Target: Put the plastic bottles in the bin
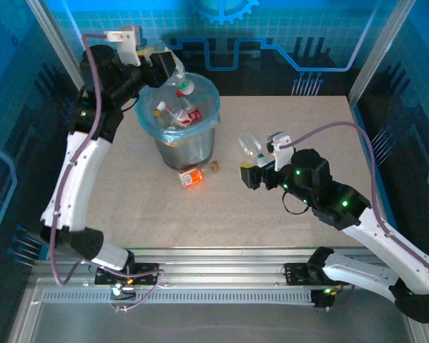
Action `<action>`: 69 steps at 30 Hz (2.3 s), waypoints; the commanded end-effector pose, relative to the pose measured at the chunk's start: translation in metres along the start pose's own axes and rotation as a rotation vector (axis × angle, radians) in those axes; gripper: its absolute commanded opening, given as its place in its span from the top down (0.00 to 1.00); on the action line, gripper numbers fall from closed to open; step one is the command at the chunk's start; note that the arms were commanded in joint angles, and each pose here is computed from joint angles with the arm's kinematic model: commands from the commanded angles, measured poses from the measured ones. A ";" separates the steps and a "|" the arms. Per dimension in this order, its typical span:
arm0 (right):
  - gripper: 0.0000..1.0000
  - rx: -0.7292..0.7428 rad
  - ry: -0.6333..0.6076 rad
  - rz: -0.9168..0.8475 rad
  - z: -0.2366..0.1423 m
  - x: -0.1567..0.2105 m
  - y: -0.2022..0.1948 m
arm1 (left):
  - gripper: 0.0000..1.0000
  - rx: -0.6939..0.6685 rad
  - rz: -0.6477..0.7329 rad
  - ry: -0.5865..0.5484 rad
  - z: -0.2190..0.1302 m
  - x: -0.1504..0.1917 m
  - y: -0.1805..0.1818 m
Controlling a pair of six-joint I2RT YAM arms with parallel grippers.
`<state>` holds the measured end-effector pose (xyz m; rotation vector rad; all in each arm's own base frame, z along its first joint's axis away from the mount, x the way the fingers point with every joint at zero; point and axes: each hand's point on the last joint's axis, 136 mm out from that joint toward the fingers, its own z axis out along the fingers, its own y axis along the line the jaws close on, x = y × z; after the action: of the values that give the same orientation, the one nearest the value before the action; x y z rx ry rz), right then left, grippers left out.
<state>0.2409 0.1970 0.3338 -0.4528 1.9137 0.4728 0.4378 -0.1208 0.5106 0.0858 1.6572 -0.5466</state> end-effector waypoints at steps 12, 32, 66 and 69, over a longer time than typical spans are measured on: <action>0.00 0.094 -0.002 -0.032 -0.018 0.004 -0.019 | 0.43 -0.287 0.203 0.230 0.089 0.097 0.124; 0.00 0.094 0.007 -0.040 -0.016 0.006 -0.019 | 0.29 -0.293 0.140 0.338 0.094 0.136 0.134; 0.00 0.462 0.357 0.056 0.005 0.062 -0.126 | 0.40 -0.217 0.074 0.381 0.068 0.110 0.086; 0.00 0.580 0.420 0.170 0.005 0.090 -0.185 | 0.38 -0.143 0.066 0.314 0.042 0.091 0.052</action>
<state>0.3053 0.0743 0.2598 -0.1017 2.2680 -0.0359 0.5205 -0.0958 0.3380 0.0972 2.1482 -0.2563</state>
